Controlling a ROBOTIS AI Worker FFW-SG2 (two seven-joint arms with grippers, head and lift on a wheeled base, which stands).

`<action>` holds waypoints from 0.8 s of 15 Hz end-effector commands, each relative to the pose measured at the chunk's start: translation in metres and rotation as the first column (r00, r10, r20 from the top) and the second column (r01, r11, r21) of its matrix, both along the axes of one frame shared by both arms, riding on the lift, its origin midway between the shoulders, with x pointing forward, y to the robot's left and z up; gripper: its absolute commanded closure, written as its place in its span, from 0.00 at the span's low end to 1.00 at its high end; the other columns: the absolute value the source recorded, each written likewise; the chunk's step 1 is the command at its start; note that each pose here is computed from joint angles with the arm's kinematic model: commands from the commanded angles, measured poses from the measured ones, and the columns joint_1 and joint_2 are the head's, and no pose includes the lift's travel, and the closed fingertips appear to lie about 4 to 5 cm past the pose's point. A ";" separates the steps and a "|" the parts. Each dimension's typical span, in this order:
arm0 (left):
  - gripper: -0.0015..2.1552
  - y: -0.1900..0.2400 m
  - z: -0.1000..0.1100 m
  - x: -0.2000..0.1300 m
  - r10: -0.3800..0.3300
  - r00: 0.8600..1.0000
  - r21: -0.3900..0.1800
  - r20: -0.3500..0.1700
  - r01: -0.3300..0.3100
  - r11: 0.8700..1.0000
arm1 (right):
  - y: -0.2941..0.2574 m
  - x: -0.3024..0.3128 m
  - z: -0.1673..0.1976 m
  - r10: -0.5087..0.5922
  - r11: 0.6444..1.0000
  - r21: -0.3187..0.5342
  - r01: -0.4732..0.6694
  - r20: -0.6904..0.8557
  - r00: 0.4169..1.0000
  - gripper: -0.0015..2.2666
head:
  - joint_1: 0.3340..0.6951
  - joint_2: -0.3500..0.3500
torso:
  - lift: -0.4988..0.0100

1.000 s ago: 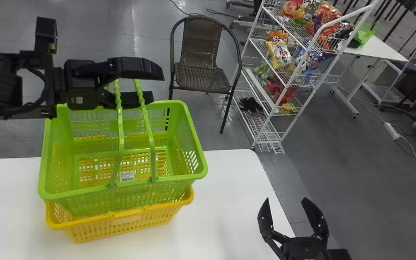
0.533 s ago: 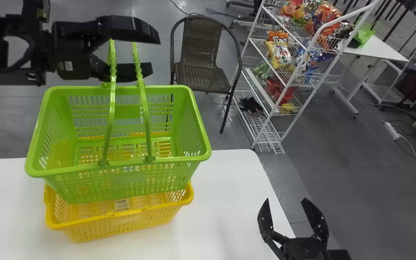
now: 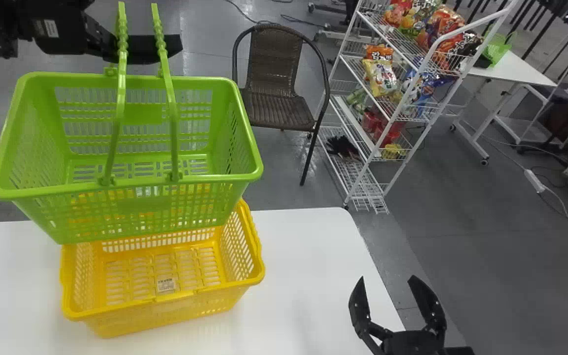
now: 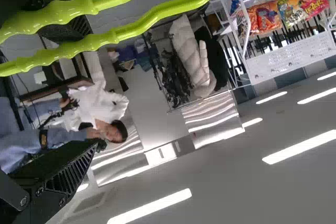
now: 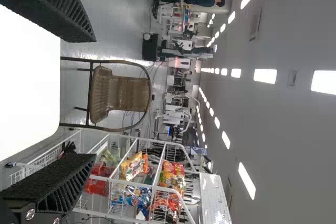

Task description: Grasp handle with right gripper to insert into left gripper then lift and swing left to center

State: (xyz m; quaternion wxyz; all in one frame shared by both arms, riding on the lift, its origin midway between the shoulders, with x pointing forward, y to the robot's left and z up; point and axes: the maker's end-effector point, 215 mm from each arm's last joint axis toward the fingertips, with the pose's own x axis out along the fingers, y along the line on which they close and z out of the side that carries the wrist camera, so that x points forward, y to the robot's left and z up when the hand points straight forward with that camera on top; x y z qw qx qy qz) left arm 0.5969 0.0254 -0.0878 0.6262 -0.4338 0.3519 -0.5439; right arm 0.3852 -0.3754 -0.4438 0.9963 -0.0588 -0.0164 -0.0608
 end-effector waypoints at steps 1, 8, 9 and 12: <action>0.16 0.004 0.013 0.002 -0.005 1.000 -0.023 -0.011 0.005 1.000 | 0.002 0.000 0.001 0.004 1.000 -0.001 -0.004 0.004 1.000 0.01 | 0.90 0.00 | 0.98; 0.95 0.020 0.022 0.015 0.034 0.999 0.062 0.013 -0.035 0.997 | 0.007 0.001 0.001 0.012 1.000 0.003 -0.012 0.006 1.000 0.01 | 0.86 0.00 | 0.98; 0.95 0.024 0.022 0.016 0.040 0.999 0.082 0.020 -0.041 0.996 | 0.008 0.001 0.001 0.012 1.000 0.005 -0.013 0.006 1.000 0.01 | 0.86 0.00 | 0.98; 0.96 0.038 0.025 0.021 0.059 0.998 0.102 0.033 -0.062 0.993 | 0.010 0.002 0.001 0.017 1.000 0.006 -0.017 0.006 1.000 0.01 | 0.85 0.02 | 0.98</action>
